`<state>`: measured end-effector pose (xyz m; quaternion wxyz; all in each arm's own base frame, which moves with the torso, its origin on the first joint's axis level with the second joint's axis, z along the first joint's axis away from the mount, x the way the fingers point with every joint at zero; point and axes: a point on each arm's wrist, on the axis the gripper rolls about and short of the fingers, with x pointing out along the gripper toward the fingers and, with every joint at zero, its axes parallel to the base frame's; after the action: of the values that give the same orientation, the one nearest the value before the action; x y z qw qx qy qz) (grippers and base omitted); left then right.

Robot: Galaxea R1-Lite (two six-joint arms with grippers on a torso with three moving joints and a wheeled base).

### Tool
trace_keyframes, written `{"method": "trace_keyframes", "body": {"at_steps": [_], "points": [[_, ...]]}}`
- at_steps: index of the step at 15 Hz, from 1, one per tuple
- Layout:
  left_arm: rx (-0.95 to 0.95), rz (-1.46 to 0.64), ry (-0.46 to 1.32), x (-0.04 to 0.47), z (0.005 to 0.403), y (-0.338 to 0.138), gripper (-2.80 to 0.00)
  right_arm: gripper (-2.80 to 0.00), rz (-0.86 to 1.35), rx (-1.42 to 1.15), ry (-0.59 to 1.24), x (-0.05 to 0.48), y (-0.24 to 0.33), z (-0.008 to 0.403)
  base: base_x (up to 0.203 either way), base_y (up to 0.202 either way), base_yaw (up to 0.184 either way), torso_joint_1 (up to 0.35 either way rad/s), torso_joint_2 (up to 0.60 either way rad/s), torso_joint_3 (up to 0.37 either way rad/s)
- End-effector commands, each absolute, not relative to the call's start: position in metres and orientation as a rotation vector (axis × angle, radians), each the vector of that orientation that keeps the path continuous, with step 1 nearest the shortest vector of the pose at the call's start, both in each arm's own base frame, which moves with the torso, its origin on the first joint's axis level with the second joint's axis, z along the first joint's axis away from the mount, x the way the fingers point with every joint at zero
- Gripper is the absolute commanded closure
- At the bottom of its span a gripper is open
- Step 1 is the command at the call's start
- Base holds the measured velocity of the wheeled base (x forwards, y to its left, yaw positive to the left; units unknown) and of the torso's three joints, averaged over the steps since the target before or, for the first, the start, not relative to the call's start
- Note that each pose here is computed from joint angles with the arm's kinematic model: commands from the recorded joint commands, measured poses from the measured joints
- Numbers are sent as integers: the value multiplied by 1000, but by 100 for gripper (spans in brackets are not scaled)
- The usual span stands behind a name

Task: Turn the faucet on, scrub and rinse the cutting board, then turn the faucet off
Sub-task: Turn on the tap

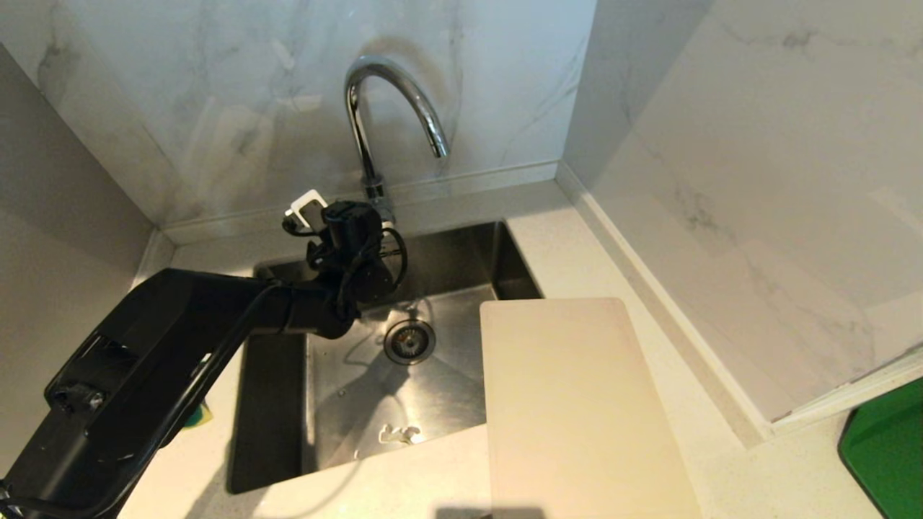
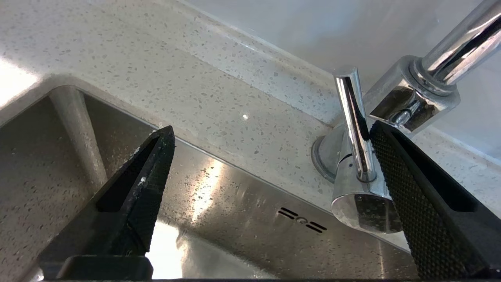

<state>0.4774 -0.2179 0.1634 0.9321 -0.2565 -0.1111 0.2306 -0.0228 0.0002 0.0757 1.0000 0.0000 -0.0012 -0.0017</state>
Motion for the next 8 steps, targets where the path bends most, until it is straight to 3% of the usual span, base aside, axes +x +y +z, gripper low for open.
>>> {"method": "trace_keyframes", "body": {"at_steps": [1,8], "points": [[-516,493,-222,482,157,-213,-280,0,-3,0,-3,-23,0,76,0,0,0,0,0,0],[-515,493,-218,480,162,-211,-280,0,-3,0,-3,-23,0,76,0,0,0,0,0,0]]}}
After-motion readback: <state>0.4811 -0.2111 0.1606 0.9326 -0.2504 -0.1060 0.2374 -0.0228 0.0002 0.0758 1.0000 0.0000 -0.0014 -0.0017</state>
